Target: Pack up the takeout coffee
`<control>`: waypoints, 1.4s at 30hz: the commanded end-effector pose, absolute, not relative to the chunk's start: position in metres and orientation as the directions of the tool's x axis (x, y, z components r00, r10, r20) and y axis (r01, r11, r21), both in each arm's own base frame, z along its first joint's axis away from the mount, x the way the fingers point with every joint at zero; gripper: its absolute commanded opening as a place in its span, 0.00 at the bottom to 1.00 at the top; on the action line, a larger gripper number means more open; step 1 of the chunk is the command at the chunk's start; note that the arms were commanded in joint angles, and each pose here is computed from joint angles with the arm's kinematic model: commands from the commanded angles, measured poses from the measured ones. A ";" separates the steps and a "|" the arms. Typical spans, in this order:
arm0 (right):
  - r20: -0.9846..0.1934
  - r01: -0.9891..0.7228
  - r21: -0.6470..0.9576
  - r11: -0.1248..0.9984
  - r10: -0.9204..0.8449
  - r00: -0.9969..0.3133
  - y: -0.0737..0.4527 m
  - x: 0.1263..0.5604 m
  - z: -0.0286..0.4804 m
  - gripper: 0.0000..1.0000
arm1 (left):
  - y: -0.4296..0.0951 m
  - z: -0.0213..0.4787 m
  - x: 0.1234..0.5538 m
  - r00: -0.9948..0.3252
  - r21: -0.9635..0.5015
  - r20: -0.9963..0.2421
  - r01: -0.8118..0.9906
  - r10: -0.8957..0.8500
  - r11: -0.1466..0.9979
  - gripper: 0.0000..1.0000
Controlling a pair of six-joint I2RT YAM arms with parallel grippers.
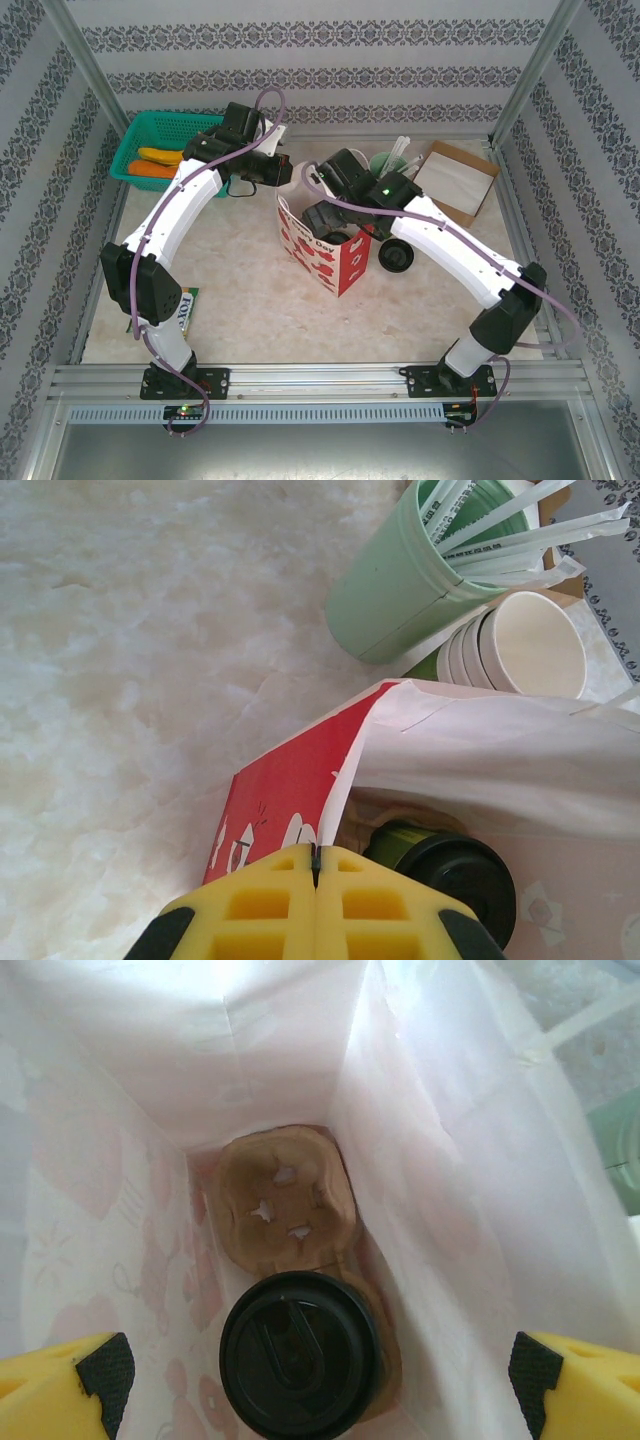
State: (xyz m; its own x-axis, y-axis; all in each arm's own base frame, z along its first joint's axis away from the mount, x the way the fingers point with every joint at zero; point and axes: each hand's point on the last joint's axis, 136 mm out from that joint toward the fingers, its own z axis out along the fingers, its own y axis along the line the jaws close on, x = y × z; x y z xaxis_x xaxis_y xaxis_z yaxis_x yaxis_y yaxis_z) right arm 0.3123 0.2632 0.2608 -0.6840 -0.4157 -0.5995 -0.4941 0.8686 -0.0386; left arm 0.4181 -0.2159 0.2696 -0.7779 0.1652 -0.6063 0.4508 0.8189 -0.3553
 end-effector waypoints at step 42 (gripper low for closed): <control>-0.636 0.001 0.323 0.946 0.218 -0.740 0.173 0.253 0.281 0.93 | -0.220 0.291 0.424 -0.749 -0.370 -0.654 0.441 0.108 0.818 0.00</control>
